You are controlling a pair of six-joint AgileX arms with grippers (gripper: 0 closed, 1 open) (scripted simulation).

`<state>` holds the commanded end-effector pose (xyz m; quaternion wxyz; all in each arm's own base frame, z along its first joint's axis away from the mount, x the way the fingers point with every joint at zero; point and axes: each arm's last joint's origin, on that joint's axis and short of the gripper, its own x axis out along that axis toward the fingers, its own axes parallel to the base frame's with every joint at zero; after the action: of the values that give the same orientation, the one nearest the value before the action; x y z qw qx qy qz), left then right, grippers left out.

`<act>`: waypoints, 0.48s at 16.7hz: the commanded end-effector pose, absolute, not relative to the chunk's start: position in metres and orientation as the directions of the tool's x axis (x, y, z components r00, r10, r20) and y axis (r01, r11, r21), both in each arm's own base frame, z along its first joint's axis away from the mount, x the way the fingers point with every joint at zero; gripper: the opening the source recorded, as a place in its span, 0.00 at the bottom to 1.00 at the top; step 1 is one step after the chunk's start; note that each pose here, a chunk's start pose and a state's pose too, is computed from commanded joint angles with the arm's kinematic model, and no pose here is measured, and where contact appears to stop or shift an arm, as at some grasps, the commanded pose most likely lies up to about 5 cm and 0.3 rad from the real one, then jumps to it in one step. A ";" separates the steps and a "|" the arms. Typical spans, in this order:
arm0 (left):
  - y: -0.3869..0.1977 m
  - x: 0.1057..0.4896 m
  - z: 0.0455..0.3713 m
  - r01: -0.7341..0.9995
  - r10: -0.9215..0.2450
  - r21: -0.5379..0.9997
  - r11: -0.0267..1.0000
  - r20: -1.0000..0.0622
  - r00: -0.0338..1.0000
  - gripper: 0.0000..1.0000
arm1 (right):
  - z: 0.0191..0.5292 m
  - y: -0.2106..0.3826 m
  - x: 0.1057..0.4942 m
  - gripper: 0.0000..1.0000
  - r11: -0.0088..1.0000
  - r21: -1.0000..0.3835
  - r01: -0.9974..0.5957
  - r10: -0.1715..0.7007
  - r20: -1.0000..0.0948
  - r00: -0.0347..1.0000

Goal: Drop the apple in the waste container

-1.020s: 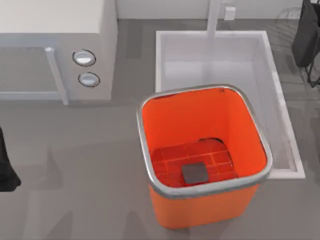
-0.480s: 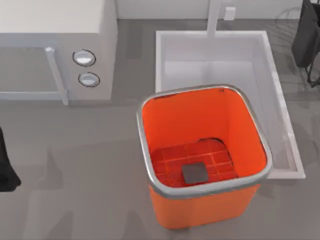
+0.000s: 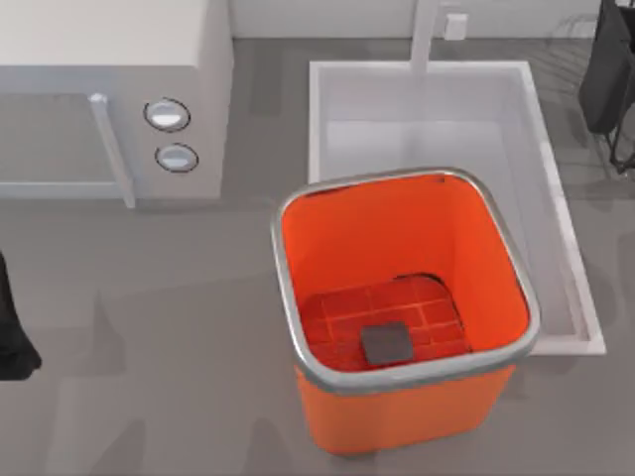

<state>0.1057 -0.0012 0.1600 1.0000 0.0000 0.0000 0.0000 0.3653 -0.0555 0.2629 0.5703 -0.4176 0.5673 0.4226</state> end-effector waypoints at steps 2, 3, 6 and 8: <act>-0.001 0.106 0.160 0.000 0.000 0.000 1.000 0.000 1.000 1.00 | 0.263 -0.048 0.367 0.00 0.223 -0.001 -0.975 0.008 -1.000 0.003; -0.001 0.106 0.160 0.000 0.000 0.000 1.000 0.000 1.000 1.00 | 0.264 -0.041 0.369 0.00 0.165 -0.005 -0.986 0.007 -1.000 0.006; -0.001 0.106 0.160 0.000 0.000 0.000 1.000 0.000 1.000 1.00 | 0.265 -0.013 0.372 0.00 -0.099 -0.017 -0.995 0.006 -1.000 0.016; -0.001 0.106 0.160 0.000 0.000 0.000 1.000 0.000 1.000 1.00 | 0.264 0.012 0.373 0.00 -0.336 -0.020 -0.942 0.006 -1.000 0.020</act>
<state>0.1057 -0.0012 0.1600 1.0000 0.0000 0.0000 0.0000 0.3733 0.0116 0.2643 0.4131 -0.5823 0.4015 0.5736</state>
